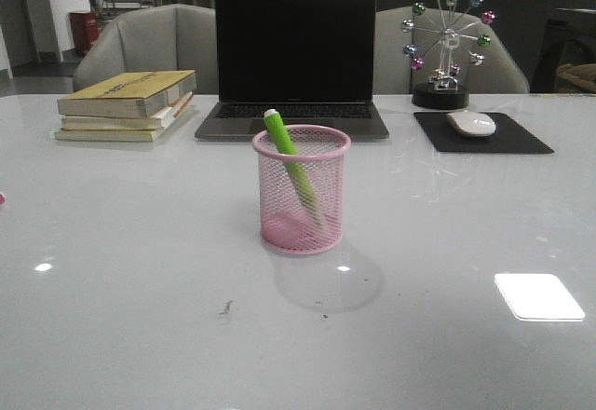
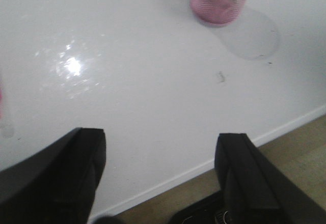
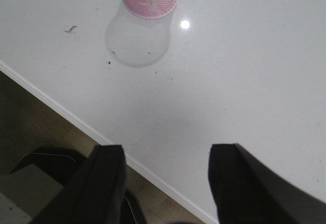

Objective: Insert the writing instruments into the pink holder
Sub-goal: 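Lower the left gripper onto the pink marker and close on it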

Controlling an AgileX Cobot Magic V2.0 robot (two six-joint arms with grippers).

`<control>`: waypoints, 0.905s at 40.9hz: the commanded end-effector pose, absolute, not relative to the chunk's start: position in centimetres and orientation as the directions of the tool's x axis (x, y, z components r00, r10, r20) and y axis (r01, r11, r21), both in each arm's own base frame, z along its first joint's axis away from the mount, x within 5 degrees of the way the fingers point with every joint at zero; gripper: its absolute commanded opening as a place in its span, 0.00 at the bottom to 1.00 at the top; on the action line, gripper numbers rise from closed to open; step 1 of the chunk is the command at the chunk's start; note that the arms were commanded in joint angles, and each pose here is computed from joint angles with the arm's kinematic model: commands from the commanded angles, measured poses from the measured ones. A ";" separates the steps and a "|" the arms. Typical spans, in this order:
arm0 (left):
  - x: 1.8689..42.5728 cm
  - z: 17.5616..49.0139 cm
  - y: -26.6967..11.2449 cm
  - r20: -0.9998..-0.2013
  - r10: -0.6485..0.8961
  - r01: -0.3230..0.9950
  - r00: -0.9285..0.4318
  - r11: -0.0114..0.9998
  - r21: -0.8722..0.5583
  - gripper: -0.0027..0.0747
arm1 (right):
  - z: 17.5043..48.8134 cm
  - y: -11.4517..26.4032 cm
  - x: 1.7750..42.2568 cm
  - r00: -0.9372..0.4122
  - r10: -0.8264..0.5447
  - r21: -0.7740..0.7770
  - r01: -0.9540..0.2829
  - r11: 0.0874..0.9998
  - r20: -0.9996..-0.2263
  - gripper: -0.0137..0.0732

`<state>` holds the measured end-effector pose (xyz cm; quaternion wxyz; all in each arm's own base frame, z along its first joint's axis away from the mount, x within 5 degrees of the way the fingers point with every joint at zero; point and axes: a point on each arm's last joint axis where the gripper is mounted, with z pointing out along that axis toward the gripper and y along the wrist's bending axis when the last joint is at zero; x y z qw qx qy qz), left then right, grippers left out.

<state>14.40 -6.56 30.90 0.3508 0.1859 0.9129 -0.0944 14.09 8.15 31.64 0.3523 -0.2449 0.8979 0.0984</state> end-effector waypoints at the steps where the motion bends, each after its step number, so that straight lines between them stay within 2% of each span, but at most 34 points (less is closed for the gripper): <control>1: 16.5 32.3 -5.5 -0.709 0.193 0.305 -0.678 0.952 -0.033 0.69 | 33.0 8.1 14.3 -0.579 -0.339 -0.004 -0.501 0.865 -0.742 0.70; 9: 21.5 31.2 -2.2 -0.634 0.088 0.107 -0.768 0.994 0.010 0.69 | 33.0 8.1 14.3 -0.579 -0.339 -0.004 -0.501 0.865 -0.742 0.70; 20: 28.6 28.3 1.0 -0.516 -0.023 -0.027 -0.856 1.000 0.001 0.69 | 33.0 8.1 14.3 -0.579 -0.339 -0.004 -0.501 0.865 -0.742 0.70; 28: 33.5 25.6 2.1 -0.451 -0.045 -0.047 -0.891 0.999 -0.008 0.69 | 33.0 8.1 14.3 -0.578 -0.338 -0.004 -0.501 0.865 -0.742 0.70; 37: 38.0 23.5 2.4 -0.418 -0.035 -0.034 -0.908 0.999 -0.011 0.69 | 33.0 8.1 14.3 -0.578 -0.338 -0.004 -0.501 0.865 -0.742 0.70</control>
